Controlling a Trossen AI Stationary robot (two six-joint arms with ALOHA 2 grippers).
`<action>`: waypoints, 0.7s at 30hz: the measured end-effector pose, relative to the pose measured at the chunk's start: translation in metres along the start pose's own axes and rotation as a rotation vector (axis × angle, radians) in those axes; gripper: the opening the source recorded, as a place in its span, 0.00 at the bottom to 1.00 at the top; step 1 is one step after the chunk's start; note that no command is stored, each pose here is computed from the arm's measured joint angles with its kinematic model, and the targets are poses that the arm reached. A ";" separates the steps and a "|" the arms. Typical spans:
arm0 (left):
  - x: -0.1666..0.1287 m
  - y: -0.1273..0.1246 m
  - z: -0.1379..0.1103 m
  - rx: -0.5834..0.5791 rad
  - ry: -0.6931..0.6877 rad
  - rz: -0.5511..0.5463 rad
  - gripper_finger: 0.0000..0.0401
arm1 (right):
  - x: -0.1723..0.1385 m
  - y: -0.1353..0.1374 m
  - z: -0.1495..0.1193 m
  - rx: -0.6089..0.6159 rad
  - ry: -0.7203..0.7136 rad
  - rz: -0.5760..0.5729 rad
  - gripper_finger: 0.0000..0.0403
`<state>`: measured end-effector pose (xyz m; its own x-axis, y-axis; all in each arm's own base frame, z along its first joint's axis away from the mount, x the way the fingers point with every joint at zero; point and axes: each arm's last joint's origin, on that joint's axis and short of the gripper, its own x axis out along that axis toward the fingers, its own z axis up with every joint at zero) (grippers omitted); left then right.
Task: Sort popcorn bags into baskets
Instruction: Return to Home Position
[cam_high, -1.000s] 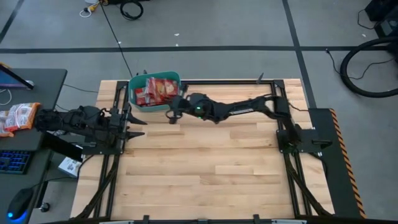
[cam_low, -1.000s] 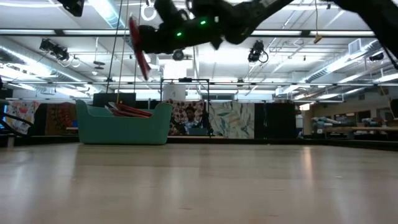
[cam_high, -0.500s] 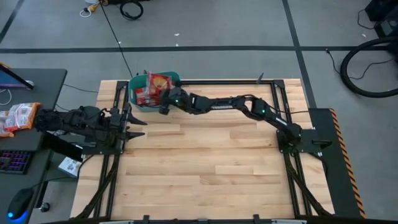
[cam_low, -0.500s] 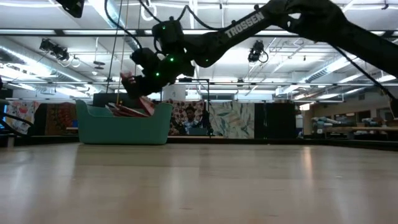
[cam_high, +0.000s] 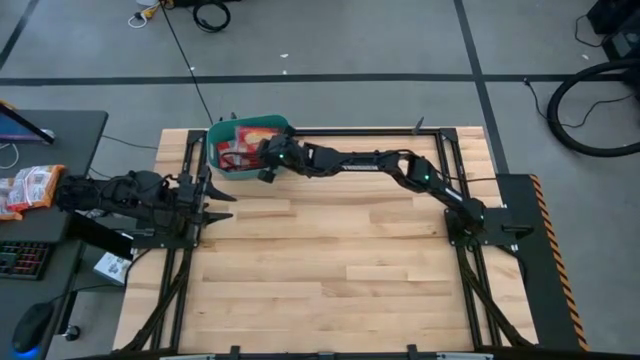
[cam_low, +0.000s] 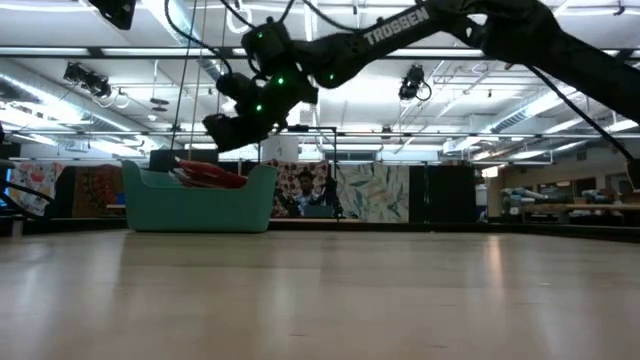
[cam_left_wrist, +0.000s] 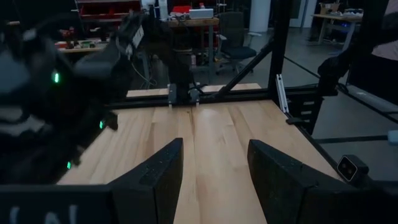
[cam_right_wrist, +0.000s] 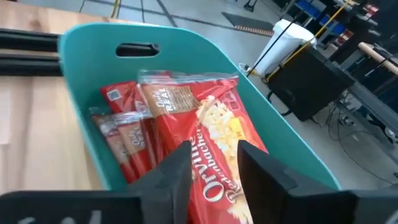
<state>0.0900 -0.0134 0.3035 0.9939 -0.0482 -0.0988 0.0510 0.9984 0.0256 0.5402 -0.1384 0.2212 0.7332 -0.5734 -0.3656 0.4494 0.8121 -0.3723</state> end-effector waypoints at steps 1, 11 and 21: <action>0.000 0.000 0.000 0.001 0.004 0.000 0.46 | -0.005 -0.001 0.004 -0.003 0.005 0.004 0.34; -0.002 0.000 -0.010 0.005 0.034 0.000 0.46 | -0.078 -0.018 0.042 -0.021 0.124 0.069 0.32; 0.012 -0.001 -0.056 -0.048 -0.034 0.053 0.46 | -0.159 -0.015 0.004 0.053 0.140 0.075 0.18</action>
<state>0.0965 -0.0131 0.2464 0.9979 0.0050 -0.0648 -0.0062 0.9998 -0.0178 0.4188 -0.0588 0.2883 0.6893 -0.5176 -0.5069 0.4252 0.8555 -0.2954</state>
